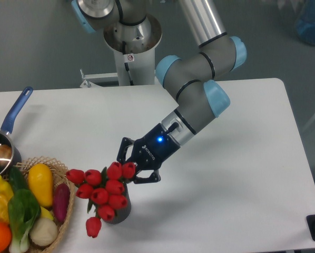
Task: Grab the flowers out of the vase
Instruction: 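Lower the gripper around the tulip stems and close it, then lift the gripped tulip bunch up out of the vase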
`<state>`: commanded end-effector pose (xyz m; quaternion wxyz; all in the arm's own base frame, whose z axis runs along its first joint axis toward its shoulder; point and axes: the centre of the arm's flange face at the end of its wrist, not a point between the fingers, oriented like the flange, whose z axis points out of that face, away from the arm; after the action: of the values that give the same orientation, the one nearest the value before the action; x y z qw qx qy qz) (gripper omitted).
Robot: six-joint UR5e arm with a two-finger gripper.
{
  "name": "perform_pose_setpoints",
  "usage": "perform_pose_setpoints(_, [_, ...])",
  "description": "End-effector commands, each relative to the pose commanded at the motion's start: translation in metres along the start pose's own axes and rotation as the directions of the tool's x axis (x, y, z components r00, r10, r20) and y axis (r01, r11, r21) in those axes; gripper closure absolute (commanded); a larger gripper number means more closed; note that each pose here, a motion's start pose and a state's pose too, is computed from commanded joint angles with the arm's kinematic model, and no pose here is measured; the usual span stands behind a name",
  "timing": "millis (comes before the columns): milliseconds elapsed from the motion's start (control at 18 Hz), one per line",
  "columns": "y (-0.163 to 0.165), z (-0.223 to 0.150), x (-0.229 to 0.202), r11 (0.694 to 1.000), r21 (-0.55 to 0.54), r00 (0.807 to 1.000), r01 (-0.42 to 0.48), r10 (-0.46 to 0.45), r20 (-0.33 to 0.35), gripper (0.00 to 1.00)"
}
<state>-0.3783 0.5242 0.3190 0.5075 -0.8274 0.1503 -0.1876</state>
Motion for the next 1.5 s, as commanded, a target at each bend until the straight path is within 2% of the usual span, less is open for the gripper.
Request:
perform_pose_setpoints(222, [-0.006,0.001,0.004,0.999,0.003,0.999,0.032,-0.032,-0.003,1.0])
perform_pose_setpoints(611, [-0.056,-0.013,0.047,0.996,0.049,0.997,0.08,-0.08,-0.01,1.0])
perform_pose_setpoints(1000, [-0.088,-0.028,0.061,0.987,0.109,0.993,0.122,-0.12,-0.021,1.0])
perform_pose_setpoints(1500, [-0.113,-0.058,0.061,0.984,0.155,0.996,0.082,-0.085,0.011,1.0])
